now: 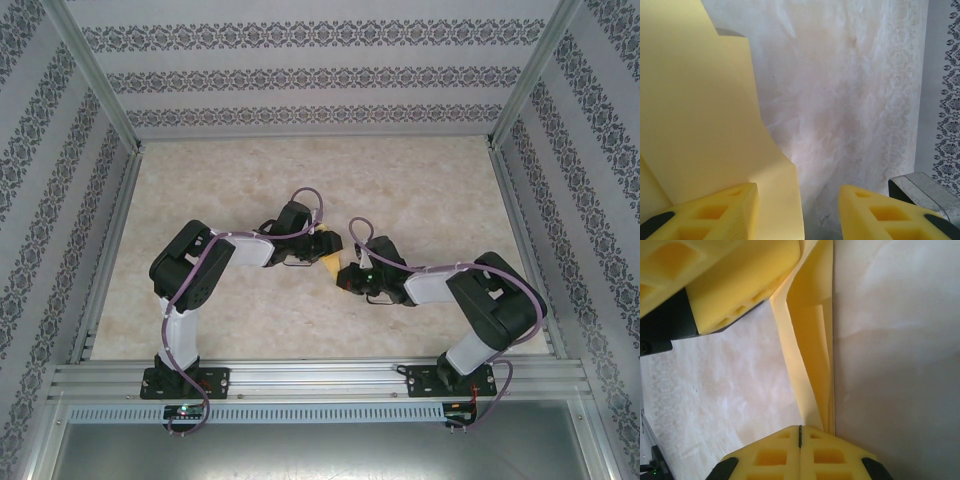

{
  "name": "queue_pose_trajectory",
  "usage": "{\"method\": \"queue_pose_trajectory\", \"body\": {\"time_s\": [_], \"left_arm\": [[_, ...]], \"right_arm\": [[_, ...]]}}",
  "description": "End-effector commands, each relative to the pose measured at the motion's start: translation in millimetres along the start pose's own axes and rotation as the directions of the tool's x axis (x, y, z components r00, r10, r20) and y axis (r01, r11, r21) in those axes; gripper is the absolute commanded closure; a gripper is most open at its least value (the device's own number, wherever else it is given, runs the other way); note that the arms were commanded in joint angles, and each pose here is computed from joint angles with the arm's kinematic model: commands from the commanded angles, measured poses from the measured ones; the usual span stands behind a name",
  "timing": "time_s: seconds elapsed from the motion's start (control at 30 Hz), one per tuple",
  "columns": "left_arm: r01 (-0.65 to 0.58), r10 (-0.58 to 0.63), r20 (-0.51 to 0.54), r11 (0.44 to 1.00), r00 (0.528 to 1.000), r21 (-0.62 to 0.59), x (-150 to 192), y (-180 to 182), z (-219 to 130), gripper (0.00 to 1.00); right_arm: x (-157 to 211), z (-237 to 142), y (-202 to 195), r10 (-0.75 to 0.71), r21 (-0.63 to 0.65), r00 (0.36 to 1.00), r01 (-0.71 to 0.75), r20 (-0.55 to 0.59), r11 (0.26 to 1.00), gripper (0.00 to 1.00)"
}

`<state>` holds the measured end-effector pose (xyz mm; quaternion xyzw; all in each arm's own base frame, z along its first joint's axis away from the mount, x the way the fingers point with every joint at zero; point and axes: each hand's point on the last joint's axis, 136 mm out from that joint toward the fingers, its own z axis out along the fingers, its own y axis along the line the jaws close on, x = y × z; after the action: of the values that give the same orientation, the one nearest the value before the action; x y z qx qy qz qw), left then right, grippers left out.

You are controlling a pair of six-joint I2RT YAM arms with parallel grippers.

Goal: Fold a paper plane with a square sheet of paper (pick it up from the middle)
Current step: Fold the wing for the fifth time at the center of the table.

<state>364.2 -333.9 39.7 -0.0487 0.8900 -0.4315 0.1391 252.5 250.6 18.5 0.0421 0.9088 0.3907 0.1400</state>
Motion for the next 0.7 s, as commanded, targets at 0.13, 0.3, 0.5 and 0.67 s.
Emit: {"method": "queue_pose_trajectory", "body": {"time_s": [0.13,0.3,0.5,0.67], "left_arm": [[0.081,-0.089,-0.047,0.985,0.995,-0.155,19.2,49.9,4.7,0.52],[0.084,-0.093,-0.050,0.985,0.994,-0.154,19.5,50.1,5.5,0.52],[0.083,-0.092,-0.053,0.984,0.994,-0.160,20.0,51.4,4.6,0.52],[0.082,-0.091,-0.055,0.985,0.994,-0.153,19.9,49.6,4.5,0.52]], "right_arm": [[43.8,-6.0,-40.5,0.093,0.118,0.989,-0.080,-0.113,0.990,0.96],[56.9,-10.5,-56.8,0.105,0.182,0.985,-0.080,-0.136,0.980,0.98],[59.4,-16.0,-40.9,0.070,0.142,0.983,-0.046,-0.170,0.989,0.98],[52.5,-24.9,-33.1,0.021,0.161,0.990,0.001,-0.137,0.987,0.96]]}}
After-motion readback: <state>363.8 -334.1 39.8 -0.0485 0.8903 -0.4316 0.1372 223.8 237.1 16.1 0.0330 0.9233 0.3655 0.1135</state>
